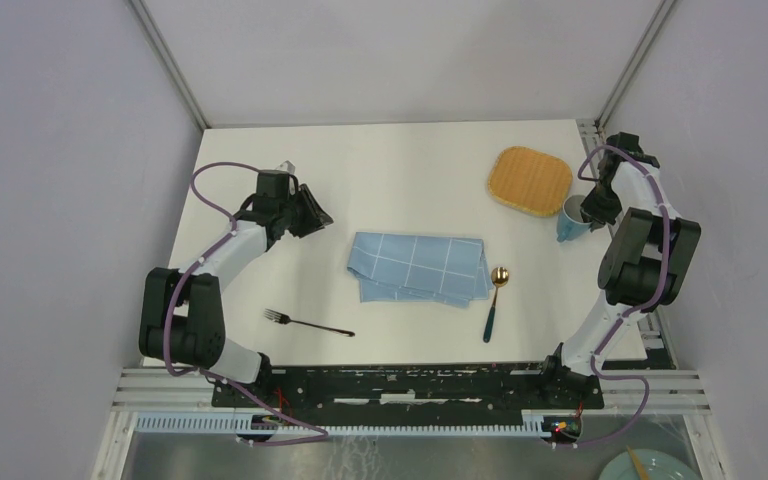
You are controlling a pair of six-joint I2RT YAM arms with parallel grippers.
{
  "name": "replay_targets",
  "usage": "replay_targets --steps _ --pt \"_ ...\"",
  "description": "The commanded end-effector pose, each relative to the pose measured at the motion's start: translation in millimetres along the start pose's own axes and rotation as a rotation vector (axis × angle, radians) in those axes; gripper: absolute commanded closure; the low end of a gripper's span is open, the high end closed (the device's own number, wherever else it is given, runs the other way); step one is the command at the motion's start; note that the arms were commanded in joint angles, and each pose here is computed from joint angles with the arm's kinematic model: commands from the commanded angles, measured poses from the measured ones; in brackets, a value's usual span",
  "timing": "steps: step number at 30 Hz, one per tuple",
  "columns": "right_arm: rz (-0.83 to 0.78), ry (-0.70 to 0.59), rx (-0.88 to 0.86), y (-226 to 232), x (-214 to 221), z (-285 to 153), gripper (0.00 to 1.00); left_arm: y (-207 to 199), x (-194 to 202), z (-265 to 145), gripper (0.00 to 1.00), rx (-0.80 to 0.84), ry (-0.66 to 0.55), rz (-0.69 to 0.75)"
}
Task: Set the dinner table for one person
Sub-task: Place the cup at the center of the board.
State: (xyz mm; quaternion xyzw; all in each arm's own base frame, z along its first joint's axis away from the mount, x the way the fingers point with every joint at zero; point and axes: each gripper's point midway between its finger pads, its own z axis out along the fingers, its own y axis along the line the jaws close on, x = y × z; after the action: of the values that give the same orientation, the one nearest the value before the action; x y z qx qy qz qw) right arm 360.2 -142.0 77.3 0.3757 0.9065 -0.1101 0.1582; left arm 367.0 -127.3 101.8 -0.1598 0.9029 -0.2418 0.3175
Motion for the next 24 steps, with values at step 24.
replay_targets --steps 24 --pt "0.067 -0.160 -0.059 1.8 -35.7 -41.0 0.63 -18.4 -11.1 -5.9 0.62 0.049 -0.050 -0.023"
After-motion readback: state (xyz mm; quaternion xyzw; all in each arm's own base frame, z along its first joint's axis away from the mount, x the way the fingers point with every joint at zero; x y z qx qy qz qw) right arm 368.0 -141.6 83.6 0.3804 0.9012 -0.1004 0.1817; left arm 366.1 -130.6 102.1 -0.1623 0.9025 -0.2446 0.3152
